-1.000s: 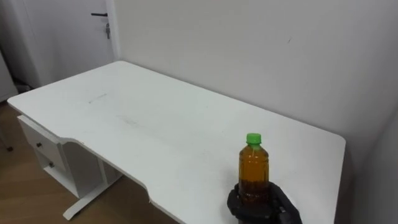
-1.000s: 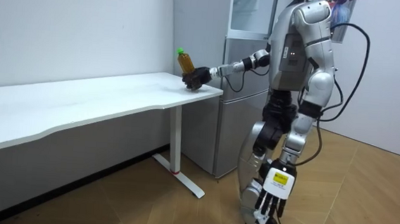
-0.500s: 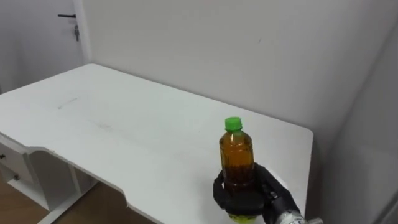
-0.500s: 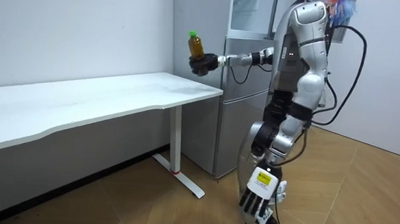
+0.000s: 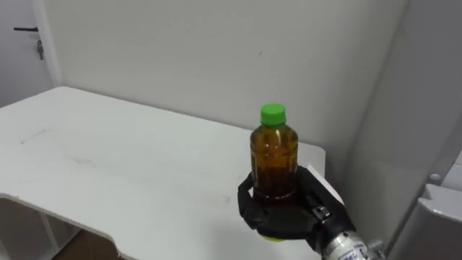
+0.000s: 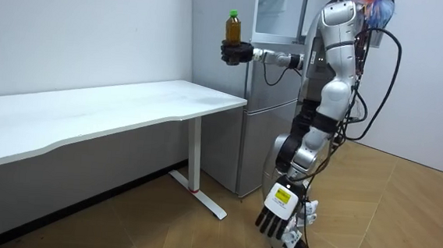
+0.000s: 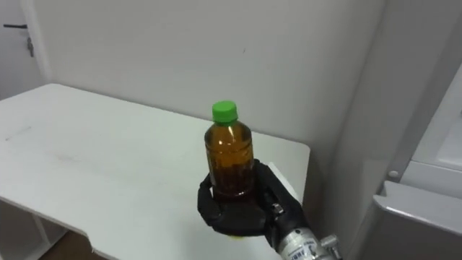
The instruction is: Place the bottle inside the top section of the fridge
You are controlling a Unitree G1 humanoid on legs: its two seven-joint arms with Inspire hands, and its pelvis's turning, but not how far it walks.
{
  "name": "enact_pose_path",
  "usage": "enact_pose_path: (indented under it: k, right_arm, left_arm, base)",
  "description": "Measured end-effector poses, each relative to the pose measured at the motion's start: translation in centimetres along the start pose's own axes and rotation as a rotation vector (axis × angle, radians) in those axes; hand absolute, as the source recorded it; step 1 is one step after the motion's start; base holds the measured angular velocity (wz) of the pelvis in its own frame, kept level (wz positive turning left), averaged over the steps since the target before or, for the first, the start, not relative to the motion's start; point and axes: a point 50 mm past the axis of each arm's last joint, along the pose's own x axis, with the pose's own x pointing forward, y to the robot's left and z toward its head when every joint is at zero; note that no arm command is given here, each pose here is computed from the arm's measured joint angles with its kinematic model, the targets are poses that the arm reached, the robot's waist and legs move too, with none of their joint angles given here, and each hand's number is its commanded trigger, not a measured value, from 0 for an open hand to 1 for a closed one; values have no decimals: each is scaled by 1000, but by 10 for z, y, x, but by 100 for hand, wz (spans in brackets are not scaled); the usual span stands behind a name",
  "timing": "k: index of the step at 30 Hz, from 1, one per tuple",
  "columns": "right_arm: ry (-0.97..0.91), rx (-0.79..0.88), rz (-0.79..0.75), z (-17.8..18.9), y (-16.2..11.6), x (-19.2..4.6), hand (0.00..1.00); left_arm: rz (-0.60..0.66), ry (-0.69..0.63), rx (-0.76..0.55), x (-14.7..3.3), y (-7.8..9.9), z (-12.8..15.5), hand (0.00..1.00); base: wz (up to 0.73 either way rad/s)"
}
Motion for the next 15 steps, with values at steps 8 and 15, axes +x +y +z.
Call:
enact_pose_path:
  k: [8,15]
  right_arm:
    - [-140,0,-54,33,-15,-8,100]
    - [-185,-12,-89,44,-22,-16,100]
  left_arm:
    - [3,22,-37,-1,-2,-6,0]
    - [-3,20,-39,-1,-5,-5,0]
  base:
    - [-12]
    - [-8]
